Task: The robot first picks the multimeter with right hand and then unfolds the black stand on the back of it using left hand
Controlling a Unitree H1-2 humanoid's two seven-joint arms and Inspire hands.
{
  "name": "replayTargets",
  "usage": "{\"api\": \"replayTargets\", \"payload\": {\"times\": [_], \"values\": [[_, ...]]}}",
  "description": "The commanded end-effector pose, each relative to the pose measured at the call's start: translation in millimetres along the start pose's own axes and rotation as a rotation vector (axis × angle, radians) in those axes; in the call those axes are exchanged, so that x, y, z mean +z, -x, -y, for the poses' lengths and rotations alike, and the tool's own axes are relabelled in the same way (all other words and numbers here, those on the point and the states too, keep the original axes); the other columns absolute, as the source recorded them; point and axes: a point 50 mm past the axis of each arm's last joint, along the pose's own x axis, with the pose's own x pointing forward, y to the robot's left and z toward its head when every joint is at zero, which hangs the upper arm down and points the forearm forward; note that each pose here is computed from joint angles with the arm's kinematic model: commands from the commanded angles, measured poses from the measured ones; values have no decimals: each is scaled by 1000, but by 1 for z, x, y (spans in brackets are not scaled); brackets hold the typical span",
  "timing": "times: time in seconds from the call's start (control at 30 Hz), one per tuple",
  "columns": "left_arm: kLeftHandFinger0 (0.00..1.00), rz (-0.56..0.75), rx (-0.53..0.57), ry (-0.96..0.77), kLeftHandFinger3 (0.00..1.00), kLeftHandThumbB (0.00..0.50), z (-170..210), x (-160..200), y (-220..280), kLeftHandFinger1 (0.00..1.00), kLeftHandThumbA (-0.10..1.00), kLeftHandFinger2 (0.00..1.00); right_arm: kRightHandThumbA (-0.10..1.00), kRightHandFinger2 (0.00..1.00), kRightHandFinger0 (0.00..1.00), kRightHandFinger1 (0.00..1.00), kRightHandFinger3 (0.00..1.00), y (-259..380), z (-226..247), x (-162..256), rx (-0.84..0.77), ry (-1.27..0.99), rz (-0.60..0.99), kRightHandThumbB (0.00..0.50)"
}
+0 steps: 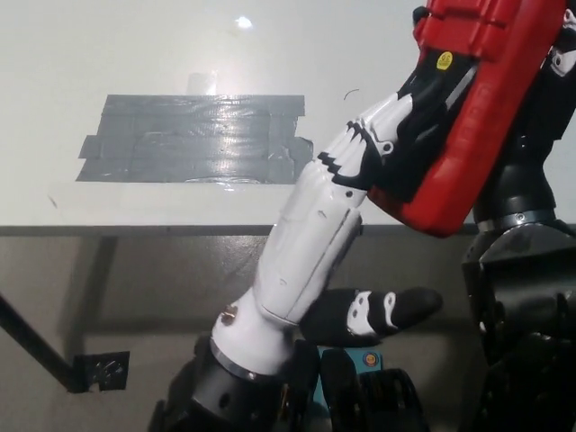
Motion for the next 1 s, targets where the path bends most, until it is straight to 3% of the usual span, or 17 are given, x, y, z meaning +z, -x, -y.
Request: {"api": "replayTargets", "payload": {"times": [0.0,0.27,0.43,0.77,0.87,0.97], "values": [[1000,24,28,-1,1000,389,19,1,4,1000,1000,1000,-100,787,0,441,1000,-9,-51,-3,112,-140,92,63],[1000,27,22,-5,1000,400,36,0,9,1000,1000,1000,-100,689,0,427,1000,-15,-62,-6,82,-147,125,43],[1000,57,25,-44,1000,402,30,-2,4,1000,1000,1000,-100,678,0,403,1000,-17,-62,-4,78,-146,140,25],[1000,214,127,-177,1000,387,-26,8,-23,1000,1000,1000,-100,746,0,436,1000,-29,-38,16,38,-64,130,10],[1000,259,136,-198,1000,380,-53,16,-29,1000,1000,1000,-100,691,0,394,1000,-37,-20,28,20,57,102,32],[1000,298,168,-207,1000,362,-82,29,-31,1000,1000,1000,-100,746,0,390,983,-50,0,46,-15,265,141,23]]}}
